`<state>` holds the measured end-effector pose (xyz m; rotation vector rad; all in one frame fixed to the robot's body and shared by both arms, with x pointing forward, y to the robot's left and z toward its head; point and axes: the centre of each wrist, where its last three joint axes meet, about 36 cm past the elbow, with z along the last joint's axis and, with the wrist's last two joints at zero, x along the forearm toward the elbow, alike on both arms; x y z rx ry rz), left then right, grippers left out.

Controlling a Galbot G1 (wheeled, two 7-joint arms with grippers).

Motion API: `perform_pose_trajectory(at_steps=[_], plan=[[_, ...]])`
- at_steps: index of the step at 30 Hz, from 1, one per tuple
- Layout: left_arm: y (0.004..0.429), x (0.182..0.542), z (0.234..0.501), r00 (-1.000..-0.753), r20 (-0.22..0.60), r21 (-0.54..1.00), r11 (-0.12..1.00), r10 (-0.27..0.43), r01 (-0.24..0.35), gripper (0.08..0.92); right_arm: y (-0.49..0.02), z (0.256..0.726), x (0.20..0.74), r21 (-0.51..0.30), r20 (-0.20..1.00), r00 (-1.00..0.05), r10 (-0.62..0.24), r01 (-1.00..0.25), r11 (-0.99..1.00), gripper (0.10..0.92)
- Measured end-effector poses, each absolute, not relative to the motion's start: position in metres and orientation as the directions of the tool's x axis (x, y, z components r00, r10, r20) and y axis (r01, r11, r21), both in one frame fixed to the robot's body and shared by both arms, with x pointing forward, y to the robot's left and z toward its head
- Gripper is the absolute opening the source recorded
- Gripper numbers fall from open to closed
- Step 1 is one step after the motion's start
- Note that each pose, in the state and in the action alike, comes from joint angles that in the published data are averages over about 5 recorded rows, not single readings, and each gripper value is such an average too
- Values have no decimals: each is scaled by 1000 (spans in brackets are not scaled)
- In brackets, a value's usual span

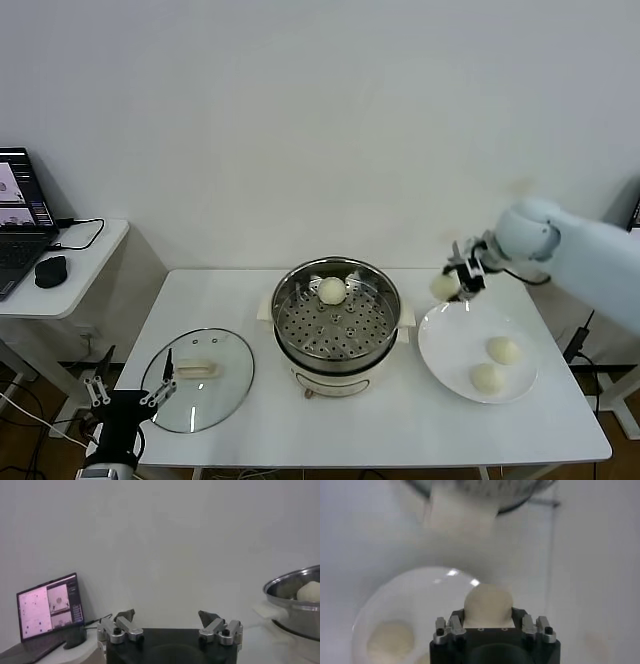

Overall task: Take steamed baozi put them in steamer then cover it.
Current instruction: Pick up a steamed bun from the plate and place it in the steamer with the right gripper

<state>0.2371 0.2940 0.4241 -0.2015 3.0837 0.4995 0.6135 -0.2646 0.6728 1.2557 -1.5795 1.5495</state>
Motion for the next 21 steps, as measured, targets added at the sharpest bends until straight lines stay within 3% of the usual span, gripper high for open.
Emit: perform_pose_trajectory(at_steps=[8, 21], plan=[[295, 235, 427, -990, -39, 314, 939, -135, -140, 823, -187, 683, 610, -394, 893, -348, -285, -912, -118, 611], [295, 229, 431, -987, -44, 314, 935, -157, -163, 823, -73, 633, 624, -346, 911, -299, -283, -929, -129, 611]])
